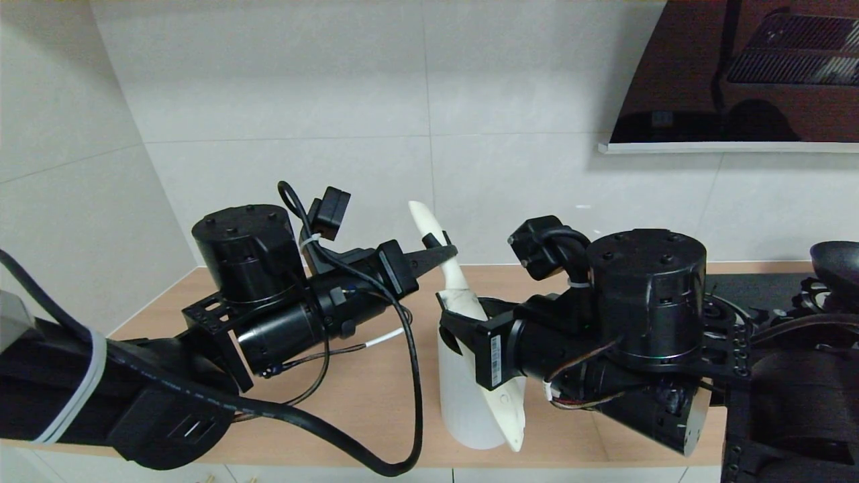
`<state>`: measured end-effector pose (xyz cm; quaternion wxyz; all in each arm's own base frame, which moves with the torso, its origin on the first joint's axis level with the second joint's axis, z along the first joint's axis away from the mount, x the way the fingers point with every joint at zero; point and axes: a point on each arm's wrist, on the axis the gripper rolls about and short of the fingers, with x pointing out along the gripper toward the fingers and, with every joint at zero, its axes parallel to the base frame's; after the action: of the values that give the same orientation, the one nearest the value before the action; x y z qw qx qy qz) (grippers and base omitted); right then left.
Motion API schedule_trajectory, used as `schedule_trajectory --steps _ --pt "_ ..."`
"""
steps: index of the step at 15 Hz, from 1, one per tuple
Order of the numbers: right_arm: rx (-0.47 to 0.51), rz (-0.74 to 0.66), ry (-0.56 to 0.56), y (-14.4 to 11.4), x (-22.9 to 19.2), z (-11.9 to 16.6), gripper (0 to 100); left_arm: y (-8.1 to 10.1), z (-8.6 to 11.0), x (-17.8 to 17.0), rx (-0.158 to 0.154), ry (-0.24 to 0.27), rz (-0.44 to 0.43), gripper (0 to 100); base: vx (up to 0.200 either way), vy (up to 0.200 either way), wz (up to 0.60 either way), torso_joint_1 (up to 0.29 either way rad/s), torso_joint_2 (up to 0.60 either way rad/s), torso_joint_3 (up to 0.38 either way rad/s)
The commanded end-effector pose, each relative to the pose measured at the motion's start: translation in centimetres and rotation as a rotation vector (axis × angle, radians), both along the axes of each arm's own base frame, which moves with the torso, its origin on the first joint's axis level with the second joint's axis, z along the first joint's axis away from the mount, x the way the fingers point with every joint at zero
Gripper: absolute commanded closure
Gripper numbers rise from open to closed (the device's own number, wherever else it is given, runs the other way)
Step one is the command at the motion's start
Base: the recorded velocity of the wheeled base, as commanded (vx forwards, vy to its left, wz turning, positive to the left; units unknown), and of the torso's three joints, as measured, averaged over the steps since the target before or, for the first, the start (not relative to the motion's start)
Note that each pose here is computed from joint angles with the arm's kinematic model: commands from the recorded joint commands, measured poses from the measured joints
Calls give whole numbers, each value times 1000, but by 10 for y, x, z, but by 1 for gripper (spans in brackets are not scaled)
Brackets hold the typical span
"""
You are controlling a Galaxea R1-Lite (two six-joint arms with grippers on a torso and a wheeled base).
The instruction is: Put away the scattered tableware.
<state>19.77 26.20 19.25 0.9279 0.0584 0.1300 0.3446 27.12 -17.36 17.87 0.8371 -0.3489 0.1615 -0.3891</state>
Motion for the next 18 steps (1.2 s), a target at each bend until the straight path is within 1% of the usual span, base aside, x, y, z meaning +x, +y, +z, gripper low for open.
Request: schedule_trajectory --steps 1,2,3,8,11,12,13,14,15,16,17,18 --pt "1 0 -1 0 0 0 100 0 2 -1 -4 -6 -2 100 0 0 0 0 0 0" --pt "3 0 -1 0 0 1 100 0 2 -1 -4 -5 -3 100 0 0 0 0 0 0" --pt "3 0 -1 0 0 1 0 1 3 -1 -4 -6 -3 100 0 0 0 0 0 0" --pt "14 0 -11 0 0 1 0 0 7 0 -9 -14 5 100 0 0 0 0 0 0" --pt "30 -14 -23 -5 0 6 0 4 19 -4 -15 -27 11 100 0 0 0 0 0 0" --pt "48 -49 -40 -17 6 14 0 11 32 -5 -18 -35 31 100 0 0 0 0 0 0" --pt "59 -84 -52 -27 12 20 0 15 40 -5 -15 -32 57 100 0 0 0 0 0 0" --pt "84 -113 -73 -40 15 30 0 20 50 -2 -11 -28 114 100 0 0 0 0 0 0" --pt "108 -136 -94 -55 14 42 0 23 57 3 -2 -18 184 100 0 0 0 0 0 0" --pt "120 -151 -110 -66 14 48 0 24 62 7 10 -8 236 100 0 0 0 0 0 0" --pt "132 -182 -128 -78 17 54 0 24 67 9 28 -7 290 100 0 0 0 0 0 0" --pt "134 -230 -138 -91 25 57 0 20 71 8 59 -18 340 100 0 0 0 0 0 0"
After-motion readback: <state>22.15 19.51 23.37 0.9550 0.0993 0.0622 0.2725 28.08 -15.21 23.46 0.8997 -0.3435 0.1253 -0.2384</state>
